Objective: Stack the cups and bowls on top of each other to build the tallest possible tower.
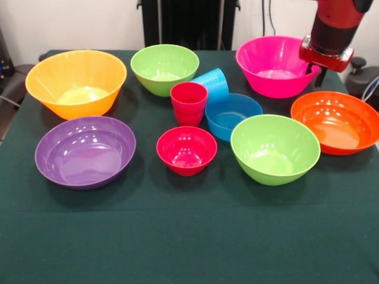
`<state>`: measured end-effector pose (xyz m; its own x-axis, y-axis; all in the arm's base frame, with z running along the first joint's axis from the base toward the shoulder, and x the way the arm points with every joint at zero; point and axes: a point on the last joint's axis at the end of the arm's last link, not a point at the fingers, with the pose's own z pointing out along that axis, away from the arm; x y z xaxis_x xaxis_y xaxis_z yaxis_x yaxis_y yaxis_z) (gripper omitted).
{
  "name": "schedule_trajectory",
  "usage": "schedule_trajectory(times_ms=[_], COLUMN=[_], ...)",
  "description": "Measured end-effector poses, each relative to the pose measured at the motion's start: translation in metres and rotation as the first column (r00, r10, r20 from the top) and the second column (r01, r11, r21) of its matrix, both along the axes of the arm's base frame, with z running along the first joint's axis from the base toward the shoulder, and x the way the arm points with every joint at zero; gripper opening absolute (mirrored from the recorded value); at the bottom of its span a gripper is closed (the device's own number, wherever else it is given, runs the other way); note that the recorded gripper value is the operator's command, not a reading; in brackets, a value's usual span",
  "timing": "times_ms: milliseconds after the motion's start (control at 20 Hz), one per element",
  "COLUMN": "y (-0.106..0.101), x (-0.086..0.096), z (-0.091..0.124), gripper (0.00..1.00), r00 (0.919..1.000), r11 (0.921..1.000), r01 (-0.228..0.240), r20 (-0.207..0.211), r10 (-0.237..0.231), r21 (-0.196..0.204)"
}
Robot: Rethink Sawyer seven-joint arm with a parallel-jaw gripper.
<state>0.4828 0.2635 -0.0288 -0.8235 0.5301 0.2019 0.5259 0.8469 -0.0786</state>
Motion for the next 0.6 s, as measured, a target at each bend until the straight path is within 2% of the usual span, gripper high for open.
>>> schedule_trajectory(times_ms=[600], y=[0.0047], x=[0.0011], z=[-0.0018], gripper=[0.0], r00=[0.9994], r11=[0.9994], r01=[0.034], r20=[-0.008], r10=[-0.034], r21=[0.004])
